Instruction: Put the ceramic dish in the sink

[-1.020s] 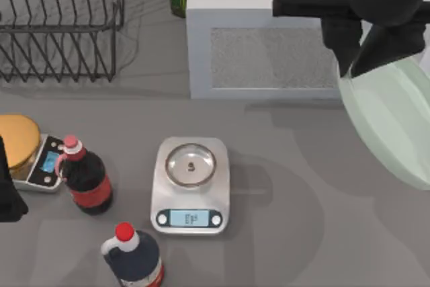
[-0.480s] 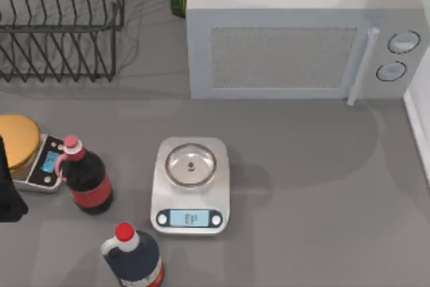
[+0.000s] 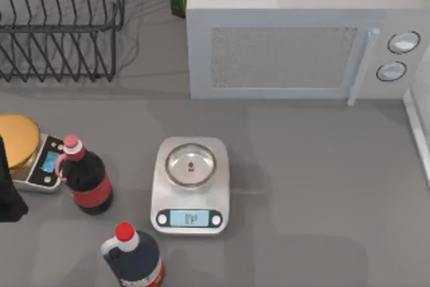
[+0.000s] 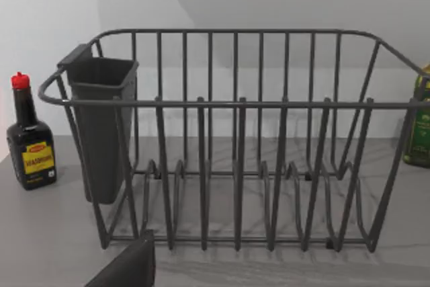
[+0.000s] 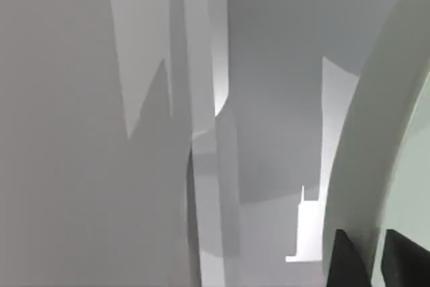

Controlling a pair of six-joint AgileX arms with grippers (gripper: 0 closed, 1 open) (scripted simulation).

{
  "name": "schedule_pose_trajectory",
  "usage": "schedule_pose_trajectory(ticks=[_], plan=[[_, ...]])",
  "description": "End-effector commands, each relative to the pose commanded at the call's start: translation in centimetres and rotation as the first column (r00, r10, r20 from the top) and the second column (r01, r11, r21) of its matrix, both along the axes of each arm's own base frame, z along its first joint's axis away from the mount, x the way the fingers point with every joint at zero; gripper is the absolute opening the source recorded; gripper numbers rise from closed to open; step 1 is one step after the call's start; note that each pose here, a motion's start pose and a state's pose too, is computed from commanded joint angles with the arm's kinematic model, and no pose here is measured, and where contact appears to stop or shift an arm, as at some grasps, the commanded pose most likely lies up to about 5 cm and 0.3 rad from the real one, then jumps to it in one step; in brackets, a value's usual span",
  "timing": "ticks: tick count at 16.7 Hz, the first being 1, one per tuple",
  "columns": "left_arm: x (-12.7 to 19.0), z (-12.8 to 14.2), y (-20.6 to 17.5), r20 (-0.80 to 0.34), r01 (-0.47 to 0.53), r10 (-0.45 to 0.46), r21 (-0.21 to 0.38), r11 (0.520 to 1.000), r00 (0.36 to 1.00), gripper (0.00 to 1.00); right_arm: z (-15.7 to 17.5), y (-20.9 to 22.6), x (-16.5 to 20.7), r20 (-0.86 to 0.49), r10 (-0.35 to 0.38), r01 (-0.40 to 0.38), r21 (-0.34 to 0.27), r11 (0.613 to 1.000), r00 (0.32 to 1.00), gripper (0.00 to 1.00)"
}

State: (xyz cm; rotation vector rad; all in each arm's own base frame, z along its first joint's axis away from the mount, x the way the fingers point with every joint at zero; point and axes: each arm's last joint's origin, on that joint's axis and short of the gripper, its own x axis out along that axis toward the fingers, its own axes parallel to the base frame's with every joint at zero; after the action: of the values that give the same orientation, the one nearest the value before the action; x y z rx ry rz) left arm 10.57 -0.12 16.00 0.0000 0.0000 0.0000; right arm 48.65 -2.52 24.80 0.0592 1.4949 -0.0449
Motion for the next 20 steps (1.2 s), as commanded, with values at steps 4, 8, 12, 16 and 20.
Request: schedule_pose_trajectory(ticks=[4, 8, 12, 16, 20], plan=[[0.0, 0.0, 0.0, 0.000, 0.000, 0.000, 0.000, 1.000, 1.000, 1.00, -3.1, -0.8, 0.8, -0.072, 0.056, -0.057, -0.007, 0.998, 0.996, 0.00], [0.0, 0.0, 0.0, 0.000, 0.000, 0.000, 0.000, 1.000, 1.000, 1.00, -3.1, -0.8, 0.8, -0.072, 0.056, -0.057, -0.007, 0.998, 0.996, 0.08], [0.0, 0.0, 0.0, 0.000, 0.000, 0.000, 0.000, 1.000, 1.000, 1.00, -3.1, -0.8, 0.8, -0.072, 0.056, -0.057, -0.007, 0.998, 0.996, 0.38], [0.0, 0.0, 0.0, 0.000, 0.000, 0.000, 0.000, 1.000, 1.000, 1.00, -3.1, -0.8, 0.8, -0.072, 0.056, -0.057, -0.007, 0.998, 0.996, 0.68], [0.0, 0.0, 0.0, 0.000, 0.000, 0.000, 0.000, 1.000, 1.000, 1.00, -3.1, -0.8, 0.8, -0.072, 0.056, -0.057, -0.007, 0.998, 0.996, 0.98]])
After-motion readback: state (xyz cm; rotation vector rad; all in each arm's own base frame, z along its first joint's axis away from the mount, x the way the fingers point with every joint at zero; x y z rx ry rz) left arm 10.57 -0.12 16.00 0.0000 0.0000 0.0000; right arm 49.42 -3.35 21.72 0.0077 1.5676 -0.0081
